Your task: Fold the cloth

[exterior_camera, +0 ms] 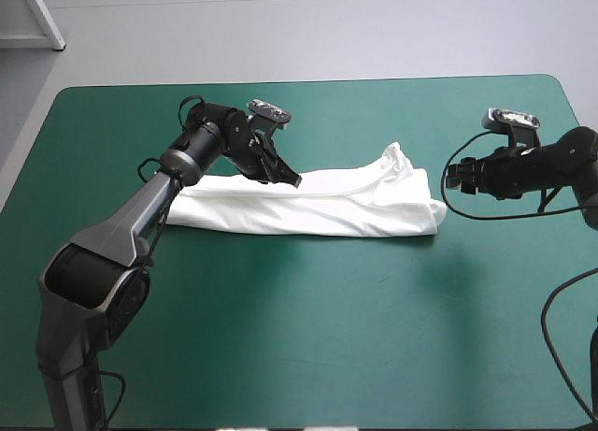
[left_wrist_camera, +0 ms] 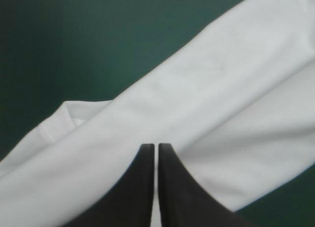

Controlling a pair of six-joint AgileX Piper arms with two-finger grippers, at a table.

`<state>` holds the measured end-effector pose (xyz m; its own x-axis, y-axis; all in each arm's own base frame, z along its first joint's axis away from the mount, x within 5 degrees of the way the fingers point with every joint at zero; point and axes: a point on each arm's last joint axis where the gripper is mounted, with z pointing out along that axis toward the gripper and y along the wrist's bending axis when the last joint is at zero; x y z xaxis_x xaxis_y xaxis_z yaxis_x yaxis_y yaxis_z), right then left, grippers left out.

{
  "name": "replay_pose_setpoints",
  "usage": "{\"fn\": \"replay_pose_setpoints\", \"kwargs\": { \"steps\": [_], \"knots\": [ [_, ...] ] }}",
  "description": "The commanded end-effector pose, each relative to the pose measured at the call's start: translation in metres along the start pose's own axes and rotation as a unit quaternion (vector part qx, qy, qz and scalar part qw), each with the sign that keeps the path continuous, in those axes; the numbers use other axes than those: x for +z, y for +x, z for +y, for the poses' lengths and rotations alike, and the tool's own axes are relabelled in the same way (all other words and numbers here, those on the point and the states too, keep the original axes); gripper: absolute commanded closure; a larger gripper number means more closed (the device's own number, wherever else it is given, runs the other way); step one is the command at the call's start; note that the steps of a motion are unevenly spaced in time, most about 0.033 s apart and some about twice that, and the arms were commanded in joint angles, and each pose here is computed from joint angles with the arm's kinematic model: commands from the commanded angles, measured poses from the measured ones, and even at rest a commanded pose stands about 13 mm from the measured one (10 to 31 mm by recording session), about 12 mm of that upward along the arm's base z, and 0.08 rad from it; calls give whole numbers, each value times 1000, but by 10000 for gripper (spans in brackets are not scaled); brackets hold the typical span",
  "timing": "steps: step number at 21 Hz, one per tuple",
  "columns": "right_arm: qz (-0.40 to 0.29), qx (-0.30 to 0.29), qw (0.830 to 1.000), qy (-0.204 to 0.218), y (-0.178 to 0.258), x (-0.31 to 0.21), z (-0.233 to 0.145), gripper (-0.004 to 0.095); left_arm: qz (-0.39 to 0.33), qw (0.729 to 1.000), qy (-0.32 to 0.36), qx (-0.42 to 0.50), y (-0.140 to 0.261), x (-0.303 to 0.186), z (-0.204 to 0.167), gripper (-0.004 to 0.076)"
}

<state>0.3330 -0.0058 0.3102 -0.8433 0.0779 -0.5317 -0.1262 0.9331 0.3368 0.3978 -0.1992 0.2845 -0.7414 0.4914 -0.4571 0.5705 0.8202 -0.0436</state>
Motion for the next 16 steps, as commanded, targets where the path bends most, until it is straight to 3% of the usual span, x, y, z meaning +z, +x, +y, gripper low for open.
{"fn": "replay_pose_setpoints", "kwargs": {
  "steps": [1, 10, 16],
  "knots": [
    [-38, 3, 999, -24, 5, -6, 5, 309, -34, 999, 18, -8, -10, -14, -8, 705],
    [7, 55, 996, -67, 23, 34, -4, 309, 20, 999, 22, -28, -2, 37, -4, 705],
    [32, 106, 987, -113, 25, 66, -10, 309, 48, 998, 25, -14, 7, 60, -20, 705]
  ]
}}
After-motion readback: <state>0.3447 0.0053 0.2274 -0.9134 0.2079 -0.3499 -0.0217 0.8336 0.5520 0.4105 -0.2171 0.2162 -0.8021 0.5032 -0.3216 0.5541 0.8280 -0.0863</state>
